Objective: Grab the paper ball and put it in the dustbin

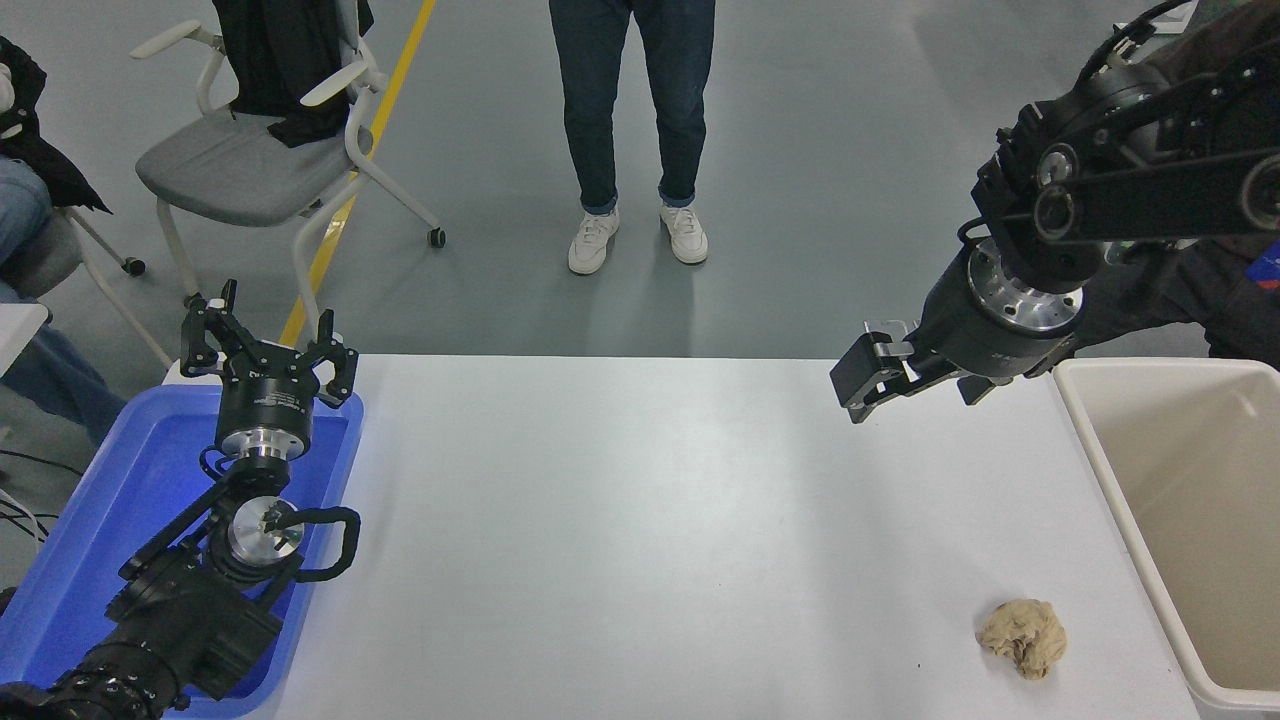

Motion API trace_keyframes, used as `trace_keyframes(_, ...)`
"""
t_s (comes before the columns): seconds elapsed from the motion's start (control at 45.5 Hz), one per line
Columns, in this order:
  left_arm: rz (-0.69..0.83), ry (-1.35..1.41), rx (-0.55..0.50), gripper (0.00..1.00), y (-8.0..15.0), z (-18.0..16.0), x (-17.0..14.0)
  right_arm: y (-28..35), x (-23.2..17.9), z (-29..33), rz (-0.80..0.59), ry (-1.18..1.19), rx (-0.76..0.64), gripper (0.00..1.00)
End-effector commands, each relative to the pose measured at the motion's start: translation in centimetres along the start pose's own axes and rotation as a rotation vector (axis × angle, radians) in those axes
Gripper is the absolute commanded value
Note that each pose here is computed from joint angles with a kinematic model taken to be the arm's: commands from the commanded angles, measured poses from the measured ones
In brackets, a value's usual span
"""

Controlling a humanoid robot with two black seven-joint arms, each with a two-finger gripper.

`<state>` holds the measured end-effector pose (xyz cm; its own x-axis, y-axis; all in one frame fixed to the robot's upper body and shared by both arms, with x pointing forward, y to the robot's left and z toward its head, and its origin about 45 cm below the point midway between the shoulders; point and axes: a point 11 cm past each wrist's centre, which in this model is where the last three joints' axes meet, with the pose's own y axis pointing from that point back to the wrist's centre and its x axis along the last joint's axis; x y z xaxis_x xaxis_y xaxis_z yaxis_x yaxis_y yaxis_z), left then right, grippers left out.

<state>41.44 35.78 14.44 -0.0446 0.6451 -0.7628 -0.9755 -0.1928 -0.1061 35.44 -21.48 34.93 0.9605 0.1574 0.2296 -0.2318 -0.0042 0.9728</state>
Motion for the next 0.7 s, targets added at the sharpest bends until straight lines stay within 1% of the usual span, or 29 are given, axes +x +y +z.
trace_keyframes(0.0,0.005,0.006,-0.006,0.99,0.0,0.1,0.1,-0.6,-0.2,0.5,-0.003,-0.009,-0.006,1.00)
trace_keyframes(0.396,0.002,0.001,0.000,0.99,0.1,-0.1,0.0,-0.4,-0.2,1.7,0.010,-0.022,-0.011,1.00)
trace_keyframes(0.571,0.002,0.001,0.000,0.99,0.1,-0.1,0.0,-1.5,-1.4,5.8,0.012,-0.063,-0.035,1.00)
trace_keyframes(0.681,0.000,0.001,0.000,0.99,0.1,-0.1,0.0,-3.9,-3.8,10.0,-0.004,-0.083,-0.058,1.00)
